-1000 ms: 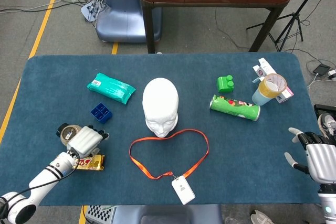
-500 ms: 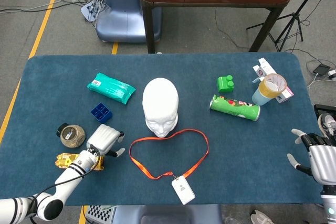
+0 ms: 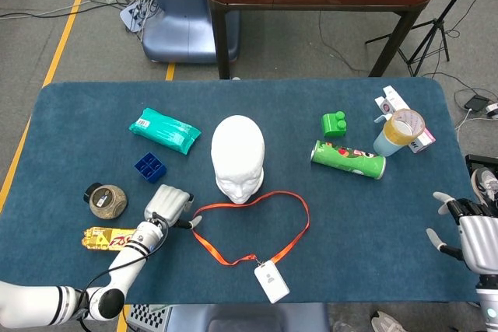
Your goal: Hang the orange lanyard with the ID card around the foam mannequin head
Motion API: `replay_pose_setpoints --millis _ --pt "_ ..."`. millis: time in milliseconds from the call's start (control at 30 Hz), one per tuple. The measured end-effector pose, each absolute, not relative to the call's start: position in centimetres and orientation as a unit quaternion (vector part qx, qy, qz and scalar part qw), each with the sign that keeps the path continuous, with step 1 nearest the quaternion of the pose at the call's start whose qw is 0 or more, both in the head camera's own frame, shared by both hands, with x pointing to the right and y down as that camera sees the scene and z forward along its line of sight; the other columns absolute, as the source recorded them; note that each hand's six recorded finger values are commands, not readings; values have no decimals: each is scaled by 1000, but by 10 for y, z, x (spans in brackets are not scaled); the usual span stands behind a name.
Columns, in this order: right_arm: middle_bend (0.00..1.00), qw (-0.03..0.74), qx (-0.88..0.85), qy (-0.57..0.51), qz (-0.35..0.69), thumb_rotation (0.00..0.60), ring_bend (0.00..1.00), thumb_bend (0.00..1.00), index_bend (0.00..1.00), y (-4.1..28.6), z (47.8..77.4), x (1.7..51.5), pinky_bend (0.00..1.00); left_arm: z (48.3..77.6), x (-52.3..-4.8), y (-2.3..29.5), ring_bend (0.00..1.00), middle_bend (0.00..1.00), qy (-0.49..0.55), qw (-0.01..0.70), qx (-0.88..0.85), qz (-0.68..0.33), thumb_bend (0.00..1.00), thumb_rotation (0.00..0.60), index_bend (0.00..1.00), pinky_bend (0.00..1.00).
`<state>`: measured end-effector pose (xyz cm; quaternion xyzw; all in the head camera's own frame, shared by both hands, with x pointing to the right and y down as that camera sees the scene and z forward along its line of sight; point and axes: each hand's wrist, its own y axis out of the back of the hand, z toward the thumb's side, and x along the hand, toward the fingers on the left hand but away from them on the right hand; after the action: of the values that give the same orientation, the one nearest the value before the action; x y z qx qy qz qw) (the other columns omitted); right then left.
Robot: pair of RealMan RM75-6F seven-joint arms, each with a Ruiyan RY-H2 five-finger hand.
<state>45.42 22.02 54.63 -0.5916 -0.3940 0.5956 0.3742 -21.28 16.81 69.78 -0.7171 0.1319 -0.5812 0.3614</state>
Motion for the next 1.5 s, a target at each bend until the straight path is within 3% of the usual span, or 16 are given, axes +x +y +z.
replay_pose_setpoints --millis 333,667,933,1100,1233,1500 --pt "439 371 -590 -394 599 600 294 269 255 222 546 457 338 709 -201 175 773 774 135 356 -705 -598 246 166 464 627" --pt "439 367 -587 -395 603 600 295 269 255 225 546 460 338 717 -198 180 775 774 139 360 -695 -607 246 317 450 627" --pt "439 368 -589 -394 603 600 294 268 255 225 546 459 337 718 -197 181 780 778 145 353 -697 -607 246 321 463 627" --pt "439 366 -587 -395 604 600 294 269 255 226 545 459 338 721 -196 182 784 782 144 353 -696 -608 246 352 470 627" --pt "439 365 -586 -394 607 600 295 268 255 226 546 460 358 724 -197 183 789 787 146 349 -696 -610 246 470 483 627" --pt "439 364 -586 -393 608 600 294 268 255 225 546 459 359 727 -199 182 797 798 151 340 -698 -612 246 538 504 627"
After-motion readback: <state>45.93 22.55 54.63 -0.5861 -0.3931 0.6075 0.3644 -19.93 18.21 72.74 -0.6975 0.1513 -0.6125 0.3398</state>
